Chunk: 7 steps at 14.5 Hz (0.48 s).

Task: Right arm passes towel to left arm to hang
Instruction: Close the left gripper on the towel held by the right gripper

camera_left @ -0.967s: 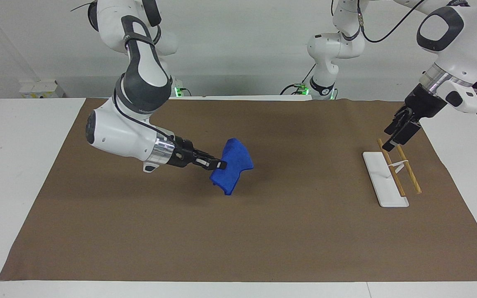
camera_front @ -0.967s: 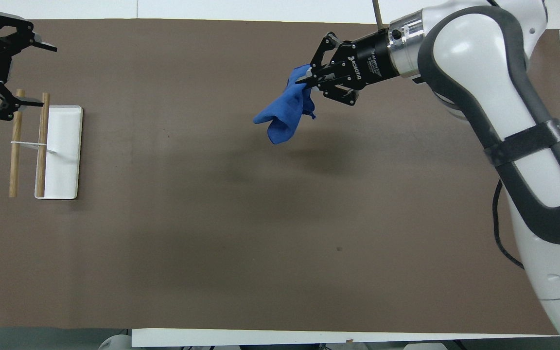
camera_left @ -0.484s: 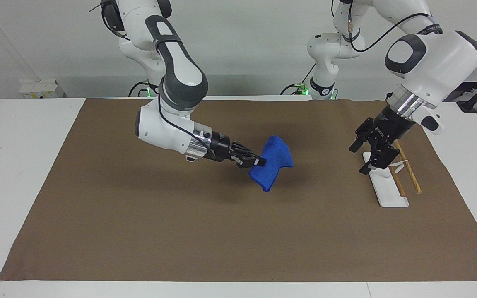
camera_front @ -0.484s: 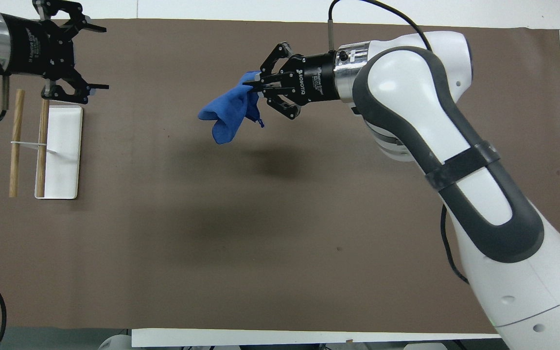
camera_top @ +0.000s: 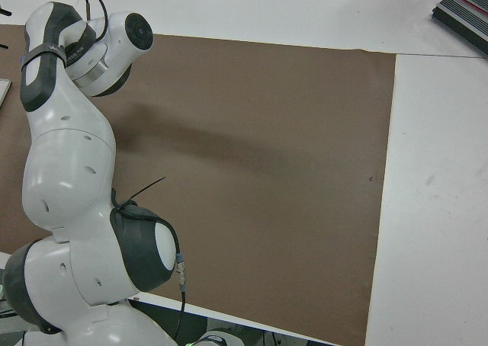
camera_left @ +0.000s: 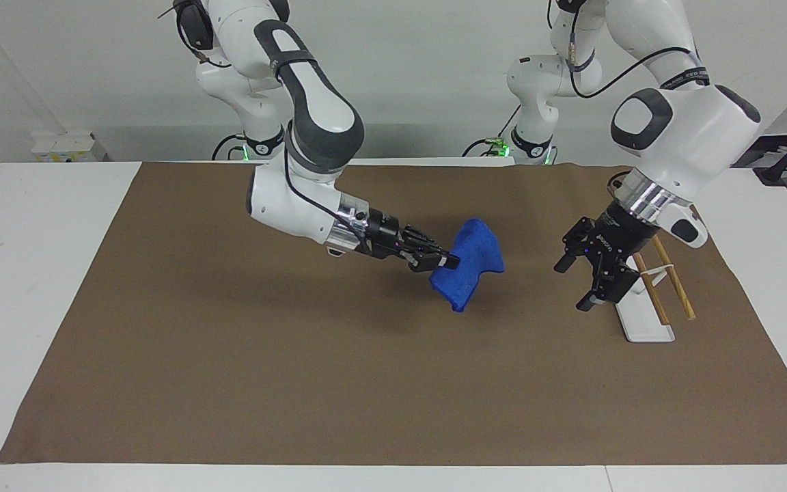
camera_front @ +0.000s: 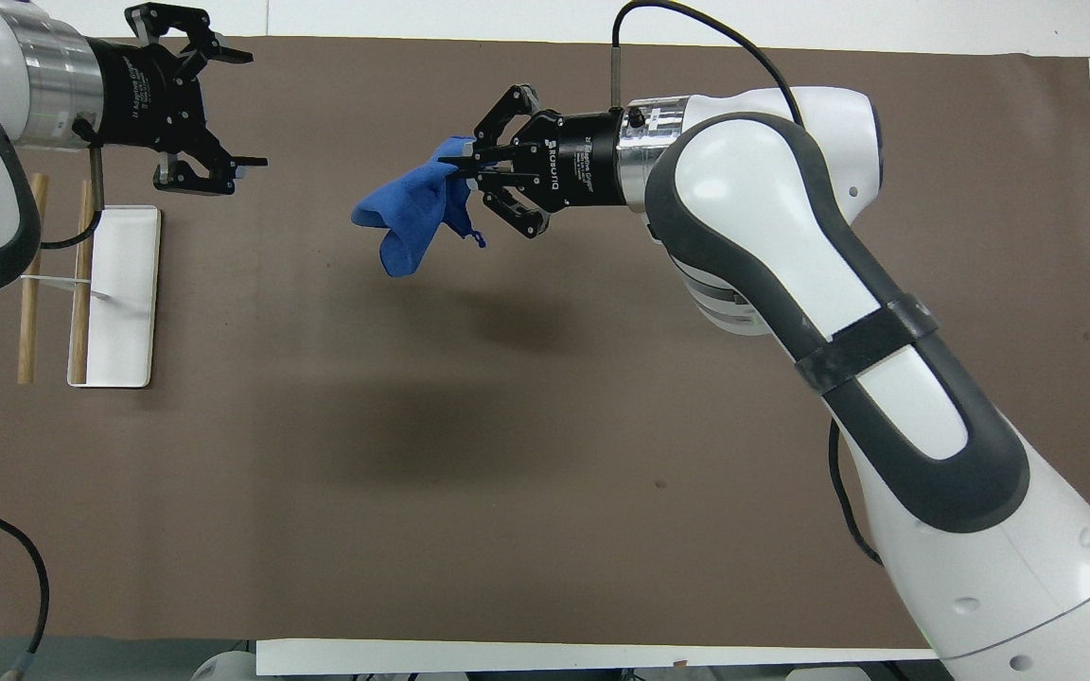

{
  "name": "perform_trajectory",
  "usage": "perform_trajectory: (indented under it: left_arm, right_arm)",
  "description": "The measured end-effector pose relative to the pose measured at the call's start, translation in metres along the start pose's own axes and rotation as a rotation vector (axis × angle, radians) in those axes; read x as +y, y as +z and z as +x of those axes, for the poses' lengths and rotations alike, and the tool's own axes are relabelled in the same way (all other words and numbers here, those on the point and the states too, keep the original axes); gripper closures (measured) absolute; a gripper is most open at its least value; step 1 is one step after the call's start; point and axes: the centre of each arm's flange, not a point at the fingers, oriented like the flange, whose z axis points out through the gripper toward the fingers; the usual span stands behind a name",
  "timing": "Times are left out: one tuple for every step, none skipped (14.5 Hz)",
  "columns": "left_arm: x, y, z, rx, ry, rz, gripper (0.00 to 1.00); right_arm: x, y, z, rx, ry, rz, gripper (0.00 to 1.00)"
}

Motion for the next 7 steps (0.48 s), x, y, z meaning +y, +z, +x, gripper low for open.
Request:
perform_trajectory:
  left_arm:
    - [-0.002, 0.003, -0.004, -0.003, -0.012, 0.007, 0.00]
    - [-0.004, 0.006, -0.007, -0.006, -0.033, 0.014, 0.00]
    - [-0.007, 0.011, -0.012, -0.009, -0.052, 0.024, 0.00]
    - [-0.012, 0.018, -0.016, -0.011, -0.063, 0.040, 0.00]
    - [-0.017, 0.025, -0.019, -0.012, -0.067, 0.054, 0.00]
    - [-0.021, 0.030, -0.022, -0.013, -0.069, 0.067, 0.00]
    - [-0.025, 0.034, -0.024, -0.013, -0.069, 0.076, 0.00]
  right_arm:
    - [0.000, 0.001, -0.001, -0.002, 0.004, -0.001, 0.94]
    - [0.002, 0.004, -0.004, -0.007, 0.004, -0.004, 0.94]
    - [0.003, 0.008, -0.006, -0.005, 0.003, 0.000, 0.94]
    - [0.004, 0.011, -0.009, 0.001, 0.000, 0.006, 0.94]
    - [0.005, 0.015, -0.012, 0.003, -0.003, 0.007, 0.94]
    - [0.007, 0.019, -0.015, 0.005, -0.005, 0.007, 0.94]
    - [0.007, 0.021, -0.017, 0.007, -0.006, 0.009, 0.94]
